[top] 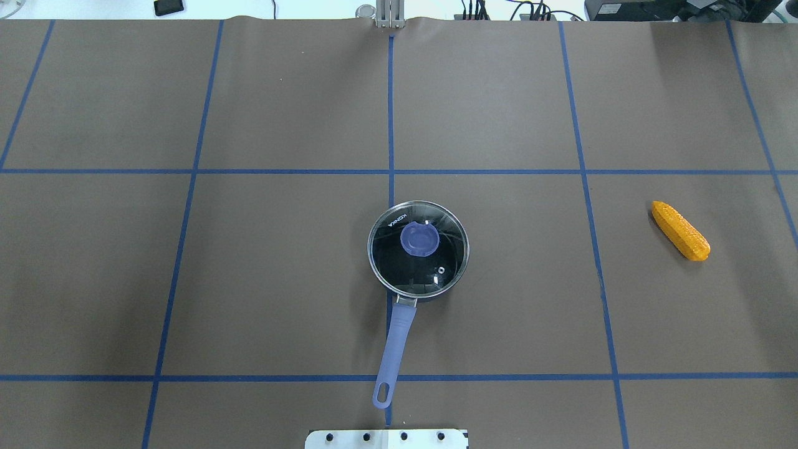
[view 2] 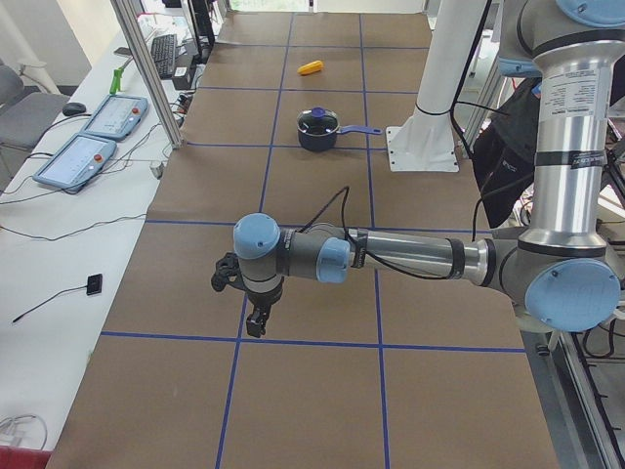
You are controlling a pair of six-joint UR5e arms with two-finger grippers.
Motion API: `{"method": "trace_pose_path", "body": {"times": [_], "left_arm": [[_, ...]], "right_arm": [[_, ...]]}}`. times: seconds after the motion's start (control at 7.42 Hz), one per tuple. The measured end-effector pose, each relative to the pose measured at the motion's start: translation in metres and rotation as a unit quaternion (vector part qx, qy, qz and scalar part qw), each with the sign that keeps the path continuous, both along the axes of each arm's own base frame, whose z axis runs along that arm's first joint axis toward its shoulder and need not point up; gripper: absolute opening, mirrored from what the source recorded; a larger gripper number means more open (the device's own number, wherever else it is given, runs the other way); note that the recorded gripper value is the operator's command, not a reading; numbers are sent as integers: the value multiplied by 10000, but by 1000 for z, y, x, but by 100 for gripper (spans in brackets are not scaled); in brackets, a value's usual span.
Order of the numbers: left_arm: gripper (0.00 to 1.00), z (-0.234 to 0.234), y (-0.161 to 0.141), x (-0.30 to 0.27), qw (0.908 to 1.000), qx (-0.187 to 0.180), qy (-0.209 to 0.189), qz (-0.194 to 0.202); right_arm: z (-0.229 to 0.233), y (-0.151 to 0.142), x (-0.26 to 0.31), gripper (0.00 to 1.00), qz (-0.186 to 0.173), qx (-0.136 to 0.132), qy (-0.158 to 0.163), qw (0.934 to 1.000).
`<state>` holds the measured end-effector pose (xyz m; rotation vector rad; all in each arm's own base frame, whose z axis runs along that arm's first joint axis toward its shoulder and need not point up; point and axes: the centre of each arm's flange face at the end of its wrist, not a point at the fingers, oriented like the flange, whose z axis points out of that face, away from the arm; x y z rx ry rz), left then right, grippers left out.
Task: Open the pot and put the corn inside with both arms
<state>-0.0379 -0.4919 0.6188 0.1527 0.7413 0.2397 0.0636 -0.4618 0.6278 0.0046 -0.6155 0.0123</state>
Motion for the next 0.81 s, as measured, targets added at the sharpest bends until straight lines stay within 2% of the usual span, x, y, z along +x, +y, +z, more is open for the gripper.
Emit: {"method": "trace_pose_path", "body": {"times": [0.4,0.54,0.81], "left_arm": [[99,-17,1,1,9999,142,12,1],[99,-31,2,2,9996,288,27,3],[99,-84,2,8,9953,964,80,62]], "right_arm": [[-3,-2,0,100,0,34,-1,10000],[-11,-4,0,100,-1,123,-3,9999],[-44,-16,-8,100,-81,467,-29,9989]]}}
